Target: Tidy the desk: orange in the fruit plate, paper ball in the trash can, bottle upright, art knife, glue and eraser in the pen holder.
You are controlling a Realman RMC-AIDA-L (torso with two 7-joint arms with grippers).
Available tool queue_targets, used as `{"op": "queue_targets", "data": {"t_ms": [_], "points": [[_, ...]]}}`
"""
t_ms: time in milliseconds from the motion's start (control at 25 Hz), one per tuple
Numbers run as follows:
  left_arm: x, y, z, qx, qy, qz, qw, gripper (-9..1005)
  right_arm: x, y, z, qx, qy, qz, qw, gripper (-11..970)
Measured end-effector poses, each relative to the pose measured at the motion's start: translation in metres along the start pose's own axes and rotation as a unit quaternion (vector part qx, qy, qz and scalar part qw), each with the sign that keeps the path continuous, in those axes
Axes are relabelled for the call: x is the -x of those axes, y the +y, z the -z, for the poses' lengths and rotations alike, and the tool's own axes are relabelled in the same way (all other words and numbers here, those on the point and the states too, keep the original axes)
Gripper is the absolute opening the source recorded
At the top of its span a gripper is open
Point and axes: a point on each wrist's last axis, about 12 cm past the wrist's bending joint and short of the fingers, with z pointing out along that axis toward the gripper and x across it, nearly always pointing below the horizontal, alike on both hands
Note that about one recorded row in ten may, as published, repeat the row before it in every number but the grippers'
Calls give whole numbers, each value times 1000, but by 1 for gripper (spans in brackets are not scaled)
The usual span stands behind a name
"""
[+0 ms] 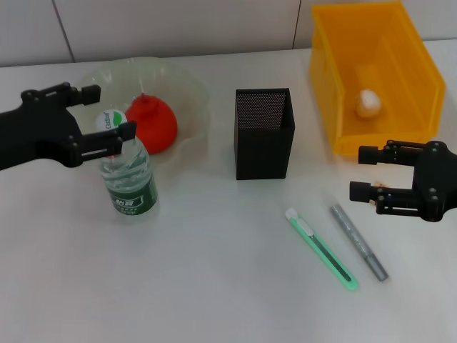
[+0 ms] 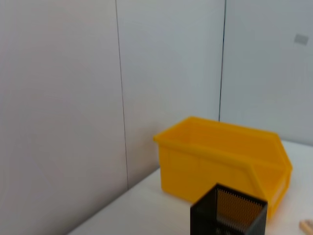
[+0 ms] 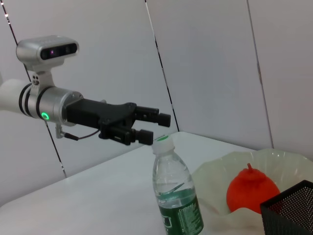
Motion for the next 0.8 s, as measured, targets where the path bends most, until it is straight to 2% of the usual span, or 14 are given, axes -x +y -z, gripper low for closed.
{"op": "queue_targets", "data": {"t_ms": [280,520,680,720,800], "points": [[20,7,12,-16,-64,17,998,802,-2,0,0,-1,2,0,1000,705],[35,-2,9,-104,-92,10,990,802,-3,-3,3,-19,0,0,1000,704],[36,-10,1,-167,-90,8,982,802,0,-7,8,-39,-6,3,999,703],[36,-10,1,-167,-90,8,982,802,0,-7,8,-39,-6,3,999,703],[32,-16,-5,-216,-88,1,972,802,1,-9,11,-50,-10,5,999,703]]}}
